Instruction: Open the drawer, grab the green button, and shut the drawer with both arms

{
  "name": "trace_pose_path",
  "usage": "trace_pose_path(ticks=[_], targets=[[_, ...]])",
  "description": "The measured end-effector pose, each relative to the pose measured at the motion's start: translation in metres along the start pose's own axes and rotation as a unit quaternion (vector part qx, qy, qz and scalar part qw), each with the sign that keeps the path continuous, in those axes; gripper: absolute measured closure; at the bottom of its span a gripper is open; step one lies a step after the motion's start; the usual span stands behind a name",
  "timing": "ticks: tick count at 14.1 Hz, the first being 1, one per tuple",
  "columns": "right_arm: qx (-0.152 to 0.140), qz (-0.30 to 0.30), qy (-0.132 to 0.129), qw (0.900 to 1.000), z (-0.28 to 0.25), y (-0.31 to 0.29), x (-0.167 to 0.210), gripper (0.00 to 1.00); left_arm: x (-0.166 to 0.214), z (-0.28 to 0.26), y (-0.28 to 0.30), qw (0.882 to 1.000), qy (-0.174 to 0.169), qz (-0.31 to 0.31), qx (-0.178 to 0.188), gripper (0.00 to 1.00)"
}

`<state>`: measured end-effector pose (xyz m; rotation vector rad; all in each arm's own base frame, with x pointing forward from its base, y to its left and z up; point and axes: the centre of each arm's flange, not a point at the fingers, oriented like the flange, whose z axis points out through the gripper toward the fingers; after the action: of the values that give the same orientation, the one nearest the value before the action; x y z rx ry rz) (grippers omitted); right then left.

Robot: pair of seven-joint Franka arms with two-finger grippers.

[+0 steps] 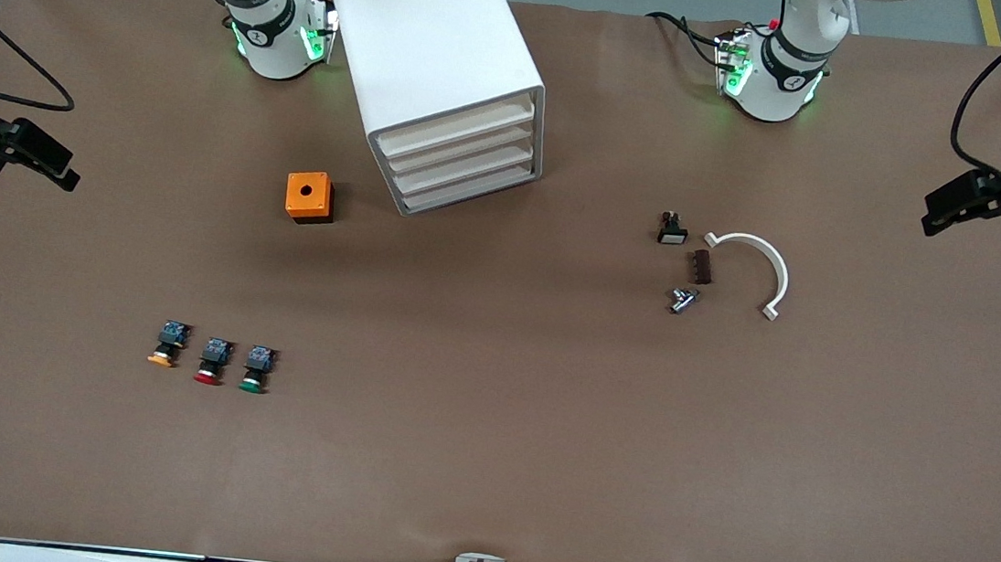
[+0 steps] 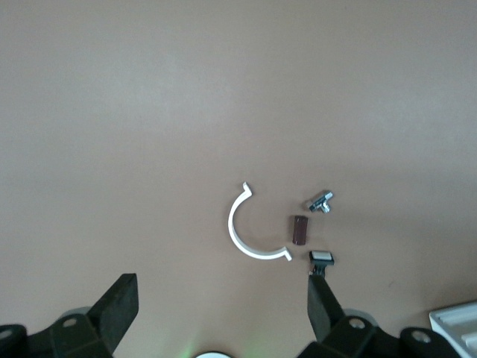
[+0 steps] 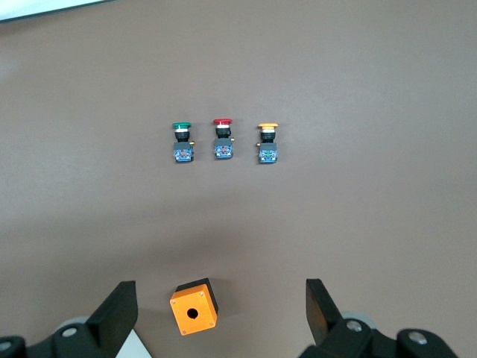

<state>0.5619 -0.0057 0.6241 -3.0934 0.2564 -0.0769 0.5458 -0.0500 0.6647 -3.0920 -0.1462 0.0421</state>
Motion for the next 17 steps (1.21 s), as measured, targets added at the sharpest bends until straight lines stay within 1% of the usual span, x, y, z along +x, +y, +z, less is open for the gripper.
trace_pose_path(ticks=[3,7,14,17], targets=[[0.0,0.001,0.0,1.0,0.0,0.001,0.0,0.0,-0.019,-0.007,-0.004,1.0,0.002,0.001,-0.001,0.0],[0.0,0.003,0.001,1.0,-0.001,0.004,0.001,0.0,-0.036,-0.004,-0.005,1.0,-0.004,0.003,0.0,0.0],[-0.001,0.009,0.002,1.0,-0.001,0.01,0.002,0.0,-0.04,-0.002,0.005,1.0,-0.005,0.013,0.001,0.0],[-0.007,0.007,0.003,1.0,-0.001,0.01,0.002,0.0,-0.038,0.0,0.009,1.0,-0.003,0.017,0.001,0.0]])
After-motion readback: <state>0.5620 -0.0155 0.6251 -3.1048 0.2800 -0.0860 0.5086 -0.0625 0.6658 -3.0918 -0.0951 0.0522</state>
